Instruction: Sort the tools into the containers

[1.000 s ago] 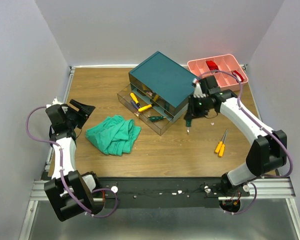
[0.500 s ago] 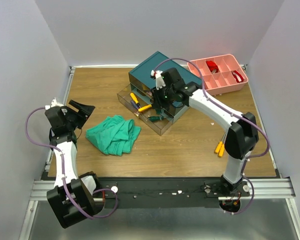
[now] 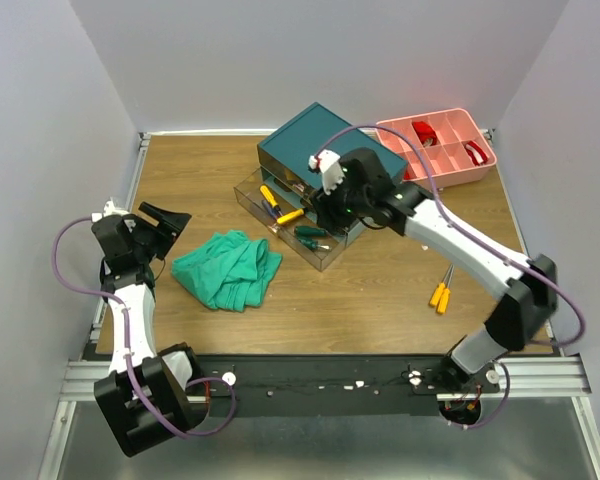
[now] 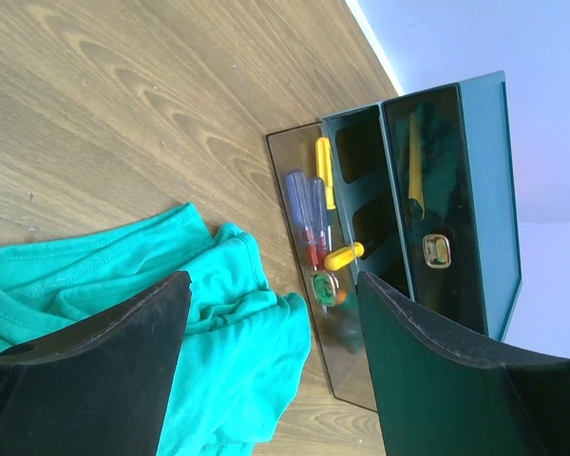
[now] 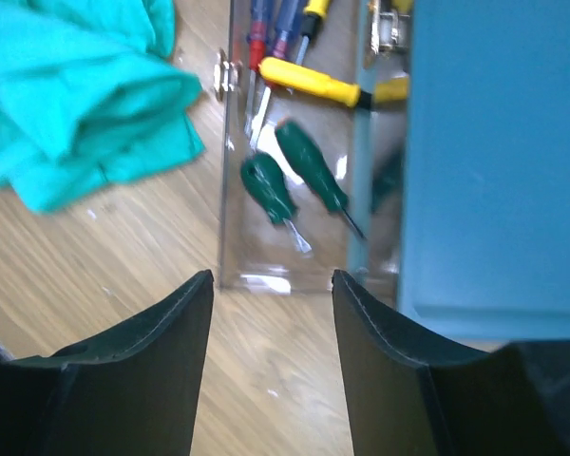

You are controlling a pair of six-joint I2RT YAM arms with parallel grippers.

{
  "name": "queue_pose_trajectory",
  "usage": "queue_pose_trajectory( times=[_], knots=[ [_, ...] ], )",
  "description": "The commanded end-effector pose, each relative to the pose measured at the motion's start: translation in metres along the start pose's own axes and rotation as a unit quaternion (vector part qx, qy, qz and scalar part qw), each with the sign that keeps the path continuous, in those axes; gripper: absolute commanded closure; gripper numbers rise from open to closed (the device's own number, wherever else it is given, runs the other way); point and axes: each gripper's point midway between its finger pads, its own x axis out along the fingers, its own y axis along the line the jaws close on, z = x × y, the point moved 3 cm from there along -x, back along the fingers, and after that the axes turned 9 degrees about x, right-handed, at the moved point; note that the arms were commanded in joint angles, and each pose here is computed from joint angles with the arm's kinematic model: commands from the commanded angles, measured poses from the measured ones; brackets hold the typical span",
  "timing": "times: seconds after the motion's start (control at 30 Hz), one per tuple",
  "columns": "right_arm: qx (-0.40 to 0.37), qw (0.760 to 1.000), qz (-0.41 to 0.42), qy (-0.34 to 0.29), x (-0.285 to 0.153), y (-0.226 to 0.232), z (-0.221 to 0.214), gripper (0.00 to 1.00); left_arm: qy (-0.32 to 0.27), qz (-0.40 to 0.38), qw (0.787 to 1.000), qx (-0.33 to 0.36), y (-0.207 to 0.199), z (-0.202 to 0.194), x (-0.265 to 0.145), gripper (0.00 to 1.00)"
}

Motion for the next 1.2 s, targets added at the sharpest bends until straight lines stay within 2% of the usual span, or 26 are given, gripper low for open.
queue_pose_trajectory(
  times=[0.0, 0.07, 0.1, 0.17, 0.23, 0.27, 0.3, 0.33, 0.37, 0.43, 0.5, 0.57, 0.67, 1.0, 1.17],
  knots=[
    [-0.144, 0.989, -0.003, -0.005, -0.055, -0.018, -0.032, 0.4, -0.006, -0.015, 1.0, 0.002, -0.004, 0.006, 0.003, 0.2],
    [-0.146, 0.989, 0.02, 0.032, -0.064, -0.036, -0.076, 0.39, -0.006, -0.015, 1.0, 0.001, -0.003, 0.007, 0.004, 0.2],
    [-0.185, 0.982, 0.03, 0.015, -0.083, -0.041, -0.08, 0.38, -0.005, -0.015, 1.0, 0.001, -0.002, 0.006, 0.005, 0.2],
    [-0.215, 0.973, 0.068, 0.051, -0.094, -0.05, -0.123, 0.38, -0.003, -0.013, 1.0, 0.002, -0.001, 0.005, 0.006, 0.2],
    [-0.314, 0.945, 0.076, 0.046, -0.109, -0.055, -0.145, 0.38, 0.0, -0.01, 1.0, 0.002, 0.002, 0.003, 0.007, 0.2],
    [-0.342, 0.932, 0.097, 0.072, -0.107, -0.055, -0.174, 0.38, 0.001, -0.01, 1.0, 0.003, 0.002, 0.002, 0.008, 0.2],
    [-0.398, 0.906, 0.114, 0.086, -0.11, -0.056, -0.189, 0.38, 0.001, -0.008, 1.0, 0.003, 0.003, 0.002, 0.008, 0.2],
    [-0.422, 0.896, 0.106, 0.087, -0.116, -0.059, -0.197, 0.38, -0.006, -0.014, 1.0, 0.009, 0.001, 0.006, 0.008, 0.2],
    [-0.427, 0.889, 0.119, 0.114, -0.113, -0.06, -0.221, 0.38, -0.004, -0.015, 1.0, 0.01, 0.001, 0.004, 0.009, 0.2],
    [-0.457, 0.867, 0.138, 0.142, -0.113, -0.063, -0.239, 0.39, -0.005, -0.022, 1.0, 0.018, -0.001, 0.005, 0.009, 0.2],
    [-0.461, 0.844, 0.192, 0.194, -0.116, -0.06, -0.266, 0.43, -0.003, -0.023, 1.0, 0.017, -0.001, 0.005, 0.009, 0.2],
    [-0.446, 0.841, 0.206, 0.225, -0.113, -0.064, -0.278, 0.45, -0.004, -0.022, 1.0, 0.018, -0.002, 0.006, 0.009, 0.2],
    [-0.441, 0.845, 0.197, 0.229, -0.108, -0.075, -0.278, 0.45, -0.004, -0.02, 1.0, 0.021, -0.002, 0.006, 0.007, 0.2],
    [-0.474, 0.812, 0.198, 0.276, -0.108, -0.12, -0.286, 0.45, -0.006, -0.012, 1.0, 0.023, 0.002, 0.002, 0.005, 0.2],
    [-0.474, 0.811, 0.19, 0.286, -0.102, -0.135, -0.288, 0.45, -0.001, -0.008, 1.0, 0.02, 0.002, 0.003, 0.005, 0.2]
  ],
)
